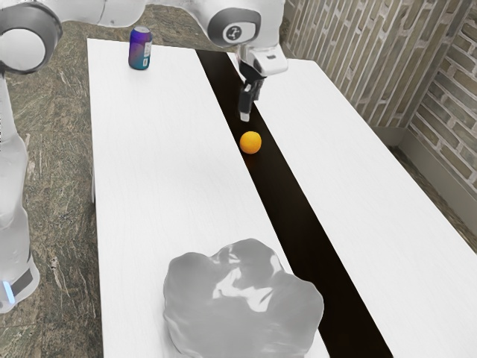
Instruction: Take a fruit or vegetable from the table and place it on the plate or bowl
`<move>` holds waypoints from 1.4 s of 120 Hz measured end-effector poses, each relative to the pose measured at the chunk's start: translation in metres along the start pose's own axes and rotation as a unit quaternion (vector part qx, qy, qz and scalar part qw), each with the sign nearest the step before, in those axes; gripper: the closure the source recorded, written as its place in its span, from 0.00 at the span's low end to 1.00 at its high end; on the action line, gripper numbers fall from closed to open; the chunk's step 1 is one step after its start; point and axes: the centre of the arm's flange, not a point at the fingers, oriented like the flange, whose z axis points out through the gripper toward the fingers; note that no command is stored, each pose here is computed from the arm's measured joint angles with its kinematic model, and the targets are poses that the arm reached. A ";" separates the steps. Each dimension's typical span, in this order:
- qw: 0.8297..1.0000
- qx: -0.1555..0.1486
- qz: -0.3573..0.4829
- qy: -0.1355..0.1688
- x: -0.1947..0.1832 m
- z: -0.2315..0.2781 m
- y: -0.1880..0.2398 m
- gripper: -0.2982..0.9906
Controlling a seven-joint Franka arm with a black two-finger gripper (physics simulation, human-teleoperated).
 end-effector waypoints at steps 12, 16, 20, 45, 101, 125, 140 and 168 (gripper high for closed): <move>1.000 0.010 0.025 0.004 0.008 0.028 -0.014 0.23; 0.999 0.015 0.032 0.007 0.009 0.032 -0.017 0.23; 0.999 0.019 0.039 0.010 0.009 0.033 -0.020 0.23; 0.997 0.028 0.071 0.010 0.008 0.059 -0.038 0.23; 0.994 0.026 0.103 -0.004 -0.006 0.111 -0.068 0.23; 0.994 0.031 0.109 -0.006 -0.015 0.124 -0.081 0.23; 0.993 0.029 0.117 -0.006 -0.013 0.133 -0.081 0.23; 0.992 0.020 0.126 -0.003 -0.009 0.147 -0.080 0.23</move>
